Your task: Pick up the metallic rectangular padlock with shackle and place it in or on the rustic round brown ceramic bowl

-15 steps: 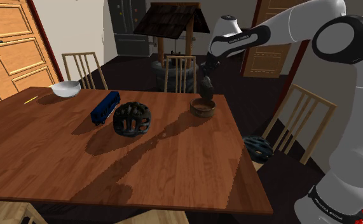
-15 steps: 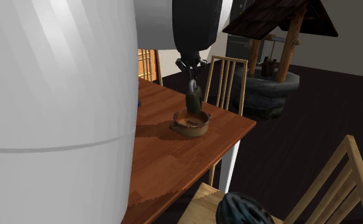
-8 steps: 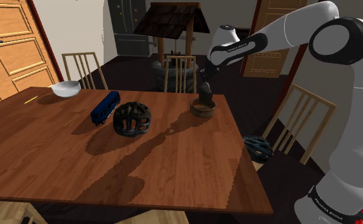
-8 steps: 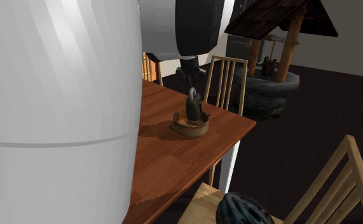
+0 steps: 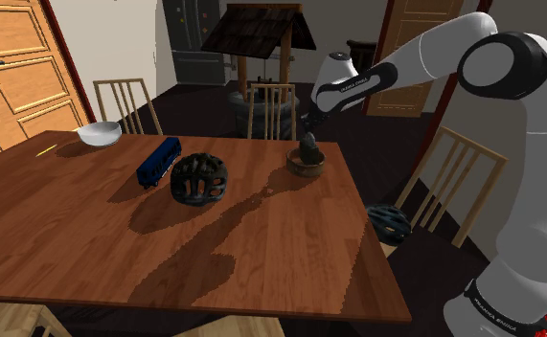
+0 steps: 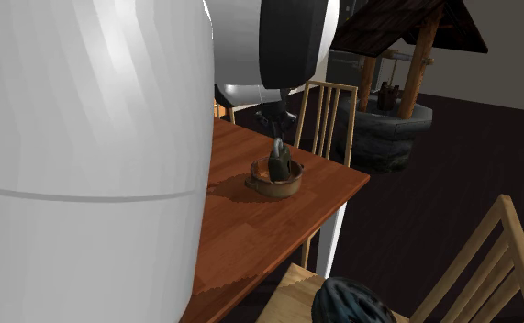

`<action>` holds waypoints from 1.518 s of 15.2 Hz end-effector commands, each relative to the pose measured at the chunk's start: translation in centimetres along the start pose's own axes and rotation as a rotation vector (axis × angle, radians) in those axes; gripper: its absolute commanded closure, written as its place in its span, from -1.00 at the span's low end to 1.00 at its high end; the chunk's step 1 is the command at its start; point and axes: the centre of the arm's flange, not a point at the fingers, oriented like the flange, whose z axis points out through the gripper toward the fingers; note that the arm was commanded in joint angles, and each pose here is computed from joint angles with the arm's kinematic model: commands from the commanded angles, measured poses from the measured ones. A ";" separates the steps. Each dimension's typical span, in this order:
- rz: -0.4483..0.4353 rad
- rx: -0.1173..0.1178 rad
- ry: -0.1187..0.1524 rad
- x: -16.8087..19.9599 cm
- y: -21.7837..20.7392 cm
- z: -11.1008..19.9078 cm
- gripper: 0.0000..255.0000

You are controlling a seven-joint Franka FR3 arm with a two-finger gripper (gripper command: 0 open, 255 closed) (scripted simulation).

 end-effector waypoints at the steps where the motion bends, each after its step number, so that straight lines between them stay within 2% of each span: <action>1: 0.000 0.000 0.002 -0.1 -0.1 0.2 1.00; 7: 0.000 0.000 0.002 -0.1 -0.1 0.3 1.00; 8: 0.000 0.000 0.002 -0.1 -0.1 0.3 -1.00; 13: 0.000 0.000 0.002 -0.1 -0.1 0.3 -1.00; 17: 0.000 0.000 0.002 -0.1 -0.1 -4.8 -1.00; 23: 0.000 0.000 0.002 -0.1 -0.1 -4.8 -1.00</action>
